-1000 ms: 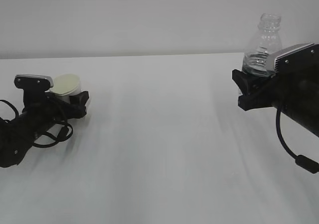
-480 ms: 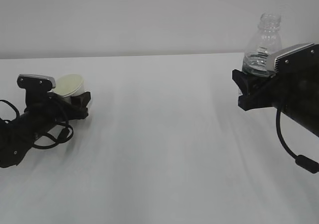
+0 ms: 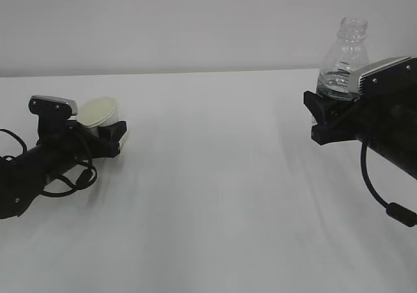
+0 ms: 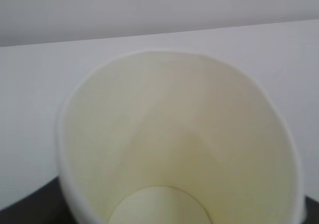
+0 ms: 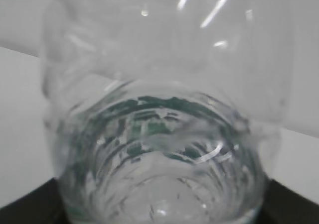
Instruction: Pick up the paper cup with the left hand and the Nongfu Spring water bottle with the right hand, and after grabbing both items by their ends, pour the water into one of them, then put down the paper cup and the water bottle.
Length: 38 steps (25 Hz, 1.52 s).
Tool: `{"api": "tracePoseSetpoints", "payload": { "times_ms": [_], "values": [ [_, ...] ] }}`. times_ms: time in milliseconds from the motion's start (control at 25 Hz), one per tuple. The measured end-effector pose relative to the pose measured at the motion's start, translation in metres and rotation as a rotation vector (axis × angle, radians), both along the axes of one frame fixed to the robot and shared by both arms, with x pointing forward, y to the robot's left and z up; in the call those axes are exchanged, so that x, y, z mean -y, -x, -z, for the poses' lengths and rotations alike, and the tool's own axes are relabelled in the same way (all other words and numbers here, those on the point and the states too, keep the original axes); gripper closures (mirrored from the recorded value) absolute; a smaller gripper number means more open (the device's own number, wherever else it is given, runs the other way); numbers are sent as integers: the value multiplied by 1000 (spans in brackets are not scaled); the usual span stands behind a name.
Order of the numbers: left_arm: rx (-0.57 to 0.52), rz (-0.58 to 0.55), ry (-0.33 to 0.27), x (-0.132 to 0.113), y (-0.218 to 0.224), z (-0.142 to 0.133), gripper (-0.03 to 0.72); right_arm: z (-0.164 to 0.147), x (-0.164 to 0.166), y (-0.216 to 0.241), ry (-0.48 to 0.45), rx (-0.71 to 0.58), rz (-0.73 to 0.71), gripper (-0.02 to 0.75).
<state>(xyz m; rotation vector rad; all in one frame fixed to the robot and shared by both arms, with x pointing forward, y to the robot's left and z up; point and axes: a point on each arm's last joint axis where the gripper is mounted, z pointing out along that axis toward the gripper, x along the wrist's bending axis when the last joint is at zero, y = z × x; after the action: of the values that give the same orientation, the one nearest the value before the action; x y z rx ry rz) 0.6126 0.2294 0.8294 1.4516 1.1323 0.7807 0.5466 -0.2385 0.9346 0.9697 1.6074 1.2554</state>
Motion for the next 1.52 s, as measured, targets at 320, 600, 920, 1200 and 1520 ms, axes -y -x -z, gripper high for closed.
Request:
{"api": "tracePoseSetpoints", "payload": {
  "times_ms": [320,600,920,1200,1520],
  "values": [
    [46,30,6,2,7,-27,209,0,0,0,0,0,0,272],
    [68,96,13,6,17,-46,212,0,0,0,1,-2,0,272],
    [69,207,23,13,34,-60,214,0,0,0,1,-2,0,272],
    [62,317,42,22,40,-67,214,0,0,0,1,-2,0,272],
    [33,449,49,31,48,-69,214,0,0,0,4,-3,-6,272]
  ]
}}
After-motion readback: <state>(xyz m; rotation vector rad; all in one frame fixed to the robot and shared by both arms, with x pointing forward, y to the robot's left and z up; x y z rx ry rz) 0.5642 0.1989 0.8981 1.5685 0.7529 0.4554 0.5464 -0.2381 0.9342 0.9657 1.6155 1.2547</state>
